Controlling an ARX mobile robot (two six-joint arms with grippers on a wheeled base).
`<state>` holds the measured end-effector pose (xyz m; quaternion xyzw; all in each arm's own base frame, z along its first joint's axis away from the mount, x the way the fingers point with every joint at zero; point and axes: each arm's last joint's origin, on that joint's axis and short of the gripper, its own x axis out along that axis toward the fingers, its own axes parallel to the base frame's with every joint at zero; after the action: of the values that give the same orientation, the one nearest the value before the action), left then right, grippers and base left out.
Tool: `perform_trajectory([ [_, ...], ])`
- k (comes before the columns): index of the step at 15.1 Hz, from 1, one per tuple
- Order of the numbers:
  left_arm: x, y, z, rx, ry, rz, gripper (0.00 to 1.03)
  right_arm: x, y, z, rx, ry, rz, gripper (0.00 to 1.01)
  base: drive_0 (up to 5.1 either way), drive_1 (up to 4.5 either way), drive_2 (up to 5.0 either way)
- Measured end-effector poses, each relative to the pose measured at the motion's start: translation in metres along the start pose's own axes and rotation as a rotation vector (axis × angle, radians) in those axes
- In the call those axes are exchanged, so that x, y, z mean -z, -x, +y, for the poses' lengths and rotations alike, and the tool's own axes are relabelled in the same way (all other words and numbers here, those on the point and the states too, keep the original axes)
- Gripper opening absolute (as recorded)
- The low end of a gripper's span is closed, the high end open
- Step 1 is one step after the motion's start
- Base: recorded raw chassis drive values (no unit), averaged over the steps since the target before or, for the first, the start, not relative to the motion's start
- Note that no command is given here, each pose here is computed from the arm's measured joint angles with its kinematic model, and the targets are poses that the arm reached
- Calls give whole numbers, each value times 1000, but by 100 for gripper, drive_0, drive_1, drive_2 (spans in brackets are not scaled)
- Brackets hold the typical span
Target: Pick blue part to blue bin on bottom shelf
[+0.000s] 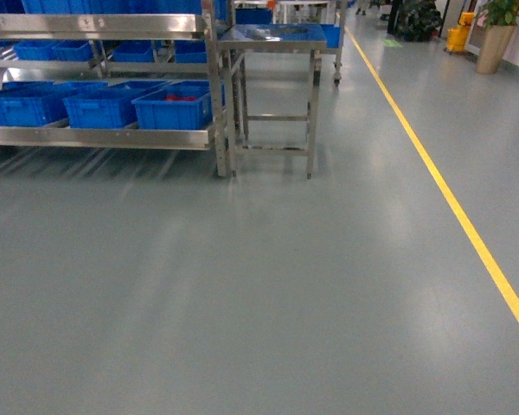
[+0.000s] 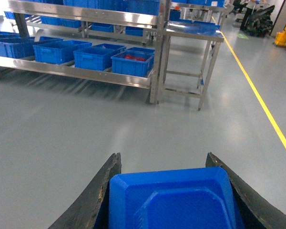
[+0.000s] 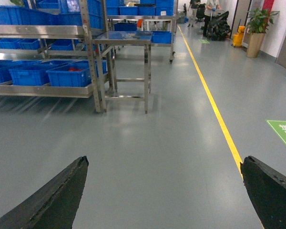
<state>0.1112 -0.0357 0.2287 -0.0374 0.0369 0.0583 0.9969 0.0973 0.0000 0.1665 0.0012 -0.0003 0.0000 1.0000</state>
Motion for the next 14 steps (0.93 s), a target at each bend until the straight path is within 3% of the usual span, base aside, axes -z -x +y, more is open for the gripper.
perform_trajectory([
  [14,0,0,0,2,-1,-4,44,0,0,0,0,0,-2,98,-2,429,-432],
])
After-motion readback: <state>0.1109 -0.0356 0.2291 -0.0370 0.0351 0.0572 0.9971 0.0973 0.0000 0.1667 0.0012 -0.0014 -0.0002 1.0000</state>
